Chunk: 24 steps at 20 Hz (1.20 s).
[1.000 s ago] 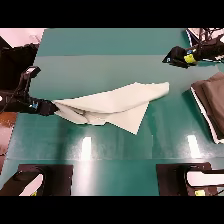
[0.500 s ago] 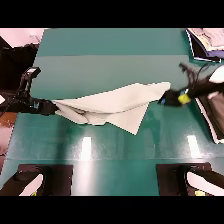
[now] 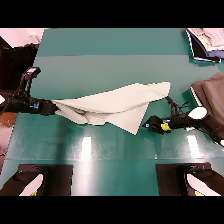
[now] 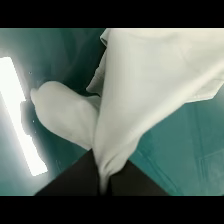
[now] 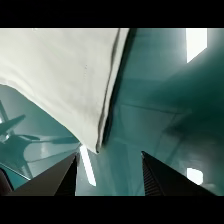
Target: Fold the shirts.
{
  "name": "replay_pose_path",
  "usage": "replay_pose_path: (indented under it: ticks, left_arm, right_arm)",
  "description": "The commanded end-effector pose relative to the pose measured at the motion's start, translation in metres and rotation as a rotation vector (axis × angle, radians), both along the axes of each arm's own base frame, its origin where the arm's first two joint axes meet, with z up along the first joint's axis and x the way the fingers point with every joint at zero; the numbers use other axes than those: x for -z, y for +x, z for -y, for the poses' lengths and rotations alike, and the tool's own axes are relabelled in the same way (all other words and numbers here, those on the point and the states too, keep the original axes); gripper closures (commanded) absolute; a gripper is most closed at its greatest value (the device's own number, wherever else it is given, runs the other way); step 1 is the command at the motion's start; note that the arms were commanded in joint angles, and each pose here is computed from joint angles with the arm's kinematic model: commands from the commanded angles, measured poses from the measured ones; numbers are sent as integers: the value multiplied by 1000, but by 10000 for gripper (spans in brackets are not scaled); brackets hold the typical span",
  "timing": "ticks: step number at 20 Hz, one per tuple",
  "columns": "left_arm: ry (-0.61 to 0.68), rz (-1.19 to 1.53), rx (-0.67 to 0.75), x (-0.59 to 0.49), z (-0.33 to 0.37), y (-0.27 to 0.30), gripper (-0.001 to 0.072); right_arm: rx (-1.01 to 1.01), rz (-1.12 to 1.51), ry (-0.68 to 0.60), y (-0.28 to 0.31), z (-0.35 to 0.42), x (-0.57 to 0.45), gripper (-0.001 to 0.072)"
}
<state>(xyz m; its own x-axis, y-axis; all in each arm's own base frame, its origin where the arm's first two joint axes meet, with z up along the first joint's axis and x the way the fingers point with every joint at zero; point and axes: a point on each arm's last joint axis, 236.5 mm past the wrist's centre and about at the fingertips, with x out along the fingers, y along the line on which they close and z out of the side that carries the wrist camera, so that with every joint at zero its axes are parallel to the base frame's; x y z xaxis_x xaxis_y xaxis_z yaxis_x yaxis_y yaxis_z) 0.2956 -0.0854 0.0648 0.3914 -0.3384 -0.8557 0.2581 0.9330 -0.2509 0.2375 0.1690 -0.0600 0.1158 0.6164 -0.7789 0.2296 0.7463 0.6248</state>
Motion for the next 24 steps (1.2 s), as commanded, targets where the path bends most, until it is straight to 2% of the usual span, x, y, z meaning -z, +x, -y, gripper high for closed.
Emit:
replay_pose_path:
  ticks: [1,12,13,15,16,20,24]
  left_arm:
    - [0,-15,5,1,0,-4,677]
    - [-1,-44,17,4,2,-10,676]
    - [-1,-45,17,4,2,-11,676]
    - [-1,-48,18,4,2,-11,677]
    - [-1,-48,19,4,2,-12,677]
    - [12,-2,19,-14,-1,-3,676]
    - [48,231,24,-115,-7,23,677]
  right_arm:
    - [45,15,-4,1,-6,9,274]
    - [22,-79,1,-13,-52,47,279]
    - [24,-75,1,-12,-56,49,345]
    - [12,-58,-2,-13,-61,48,604]
    - [7,-39,0,-12,-62,45,691]
    - [41,177,55,26,-56,-17,698]
    - [93,527,77,86,-13,-159,699]
